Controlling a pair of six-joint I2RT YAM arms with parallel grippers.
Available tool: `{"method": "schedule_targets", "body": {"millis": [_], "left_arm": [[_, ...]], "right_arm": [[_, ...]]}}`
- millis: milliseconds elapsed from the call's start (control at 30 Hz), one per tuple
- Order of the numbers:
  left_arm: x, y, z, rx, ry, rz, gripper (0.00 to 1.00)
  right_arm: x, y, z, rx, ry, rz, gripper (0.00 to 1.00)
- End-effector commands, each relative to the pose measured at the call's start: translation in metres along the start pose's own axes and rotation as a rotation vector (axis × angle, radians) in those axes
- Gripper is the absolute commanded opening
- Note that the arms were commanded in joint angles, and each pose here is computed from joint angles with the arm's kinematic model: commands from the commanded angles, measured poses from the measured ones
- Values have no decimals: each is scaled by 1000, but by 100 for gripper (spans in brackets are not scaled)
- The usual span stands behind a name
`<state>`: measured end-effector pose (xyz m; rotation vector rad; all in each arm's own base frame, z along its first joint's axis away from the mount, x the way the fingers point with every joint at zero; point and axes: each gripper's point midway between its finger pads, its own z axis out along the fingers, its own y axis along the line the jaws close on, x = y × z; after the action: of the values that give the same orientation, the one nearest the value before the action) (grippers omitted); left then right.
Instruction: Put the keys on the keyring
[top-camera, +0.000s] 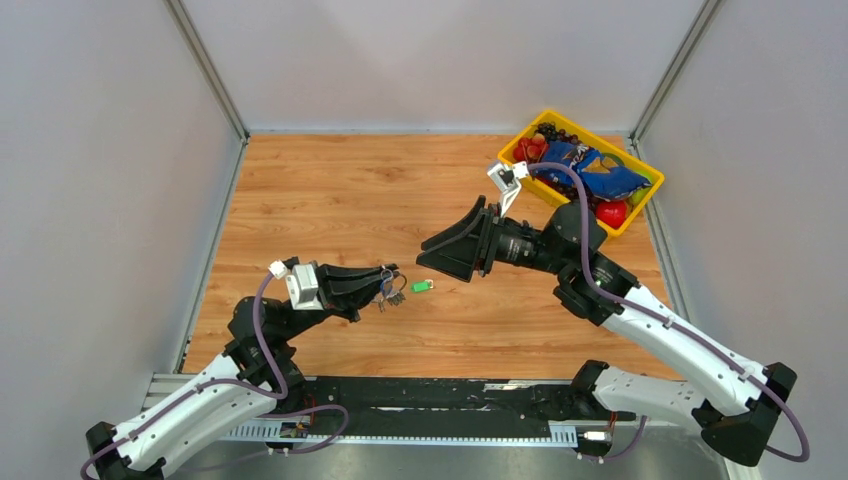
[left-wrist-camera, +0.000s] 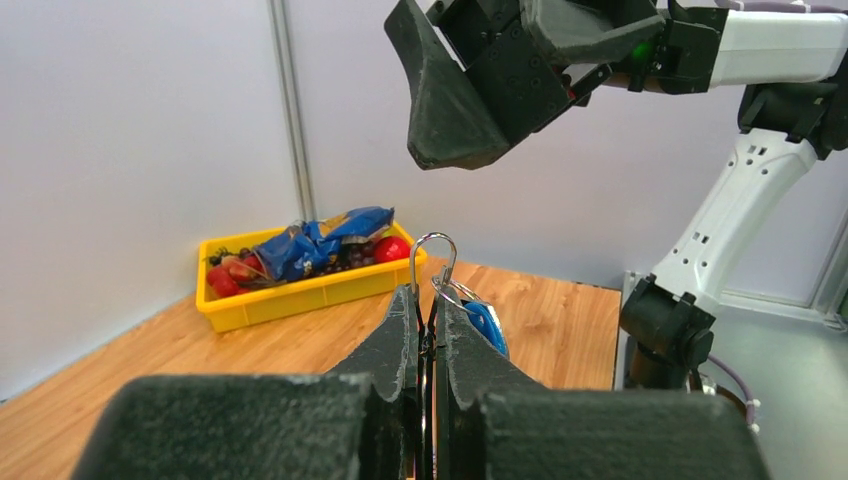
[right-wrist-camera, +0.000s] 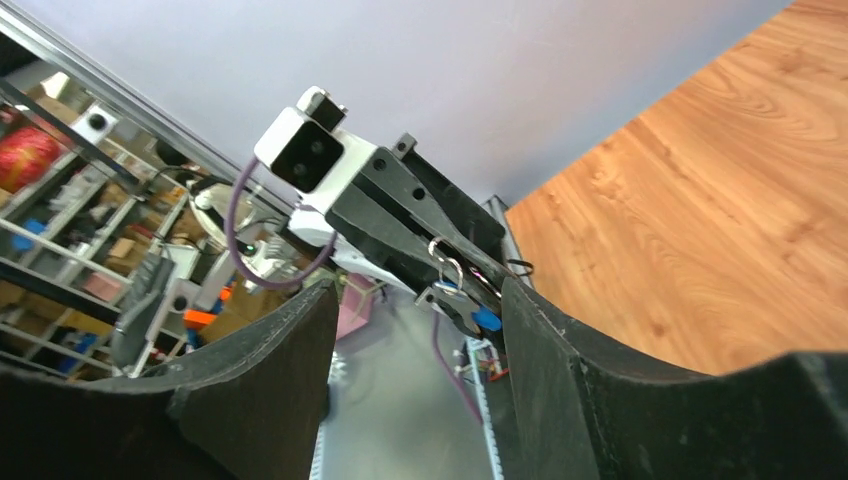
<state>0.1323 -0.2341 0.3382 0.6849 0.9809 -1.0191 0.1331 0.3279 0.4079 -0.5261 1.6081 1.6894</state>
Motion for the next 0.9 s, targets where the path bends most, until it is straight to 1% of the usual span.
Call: {"method": "schedule_targets", "body": {"millis": [0,133,300,500,767,867], "left_arm": [[-27,-3,6,7,-57,-22,1],[-32,-3,7,2,-72,-43,4],[-40,-2,10,-10,-85,-82,7],[-43,-2,12,-16,-97,-133,9],[-49,-4,13,-14,-124,-201,14],[-52,-5,13,-12,-136,-228,15]], "right_arm": [[8,-19,-10,80,30,-141,65],[15,-32,-12,103,59,-221,67],[22,-38,-13,91,88,-314,68],[27,-36,-7,55,119,-403,68],[49,-25,9,-24,188,-500,68],[56,-25,13,-30,210,-520,68]]}}
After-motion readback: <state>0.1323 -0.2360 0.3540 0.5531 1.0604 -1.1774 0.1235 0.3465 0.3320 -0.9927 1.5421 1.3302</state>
